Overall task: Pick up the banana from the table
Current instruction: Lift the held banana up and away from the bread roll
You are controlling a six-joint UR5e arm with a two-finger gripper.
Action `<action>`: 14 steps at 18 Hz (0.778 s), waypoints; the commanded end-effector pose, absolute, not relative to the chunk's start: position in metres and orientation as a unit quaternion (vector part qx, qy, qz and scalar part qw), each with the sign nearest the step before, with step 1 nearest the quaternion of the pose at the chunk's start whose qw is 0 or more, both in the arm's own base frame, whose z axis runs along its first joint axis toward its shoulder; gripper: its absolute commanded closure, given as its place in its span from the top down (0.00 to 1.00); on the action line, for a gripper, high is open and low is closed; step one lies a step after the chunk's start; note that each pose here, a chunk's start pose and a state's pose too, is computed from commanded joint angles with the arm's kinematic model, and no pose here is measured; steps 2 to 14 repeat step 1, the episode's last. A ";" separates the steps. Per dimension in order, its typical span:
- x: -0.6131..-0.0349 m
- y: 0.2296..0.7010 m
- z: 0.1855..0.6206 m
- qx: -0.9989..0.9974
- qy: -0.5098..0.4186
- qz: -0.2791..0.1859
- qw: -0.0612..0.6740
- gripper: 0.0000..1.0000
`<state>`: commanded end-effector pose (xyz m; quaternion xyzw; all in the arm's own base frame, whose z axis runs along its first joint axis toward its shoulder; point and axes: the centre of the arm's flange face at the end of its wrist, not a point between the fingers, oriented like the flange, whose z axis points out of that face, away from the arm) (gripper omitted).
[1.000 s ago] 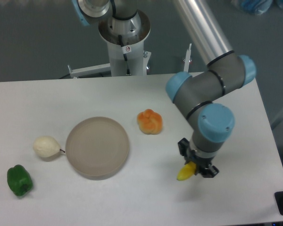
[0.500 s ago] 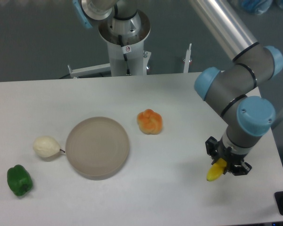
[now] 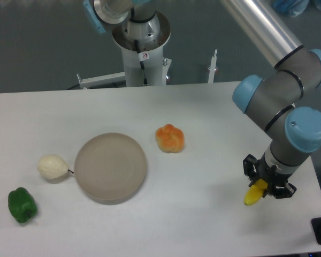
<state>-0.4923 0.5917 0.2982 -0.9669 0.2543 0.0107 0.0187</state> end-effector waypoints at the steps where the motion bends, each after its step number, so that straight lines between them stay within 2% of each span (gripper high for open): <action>1: -0.493 0.592 0.299 -0.967 0.254 0.011 0.019 0.00; 14: -0.493 0.592 0.299 -0.967 0.254 0.011 0.019 0.00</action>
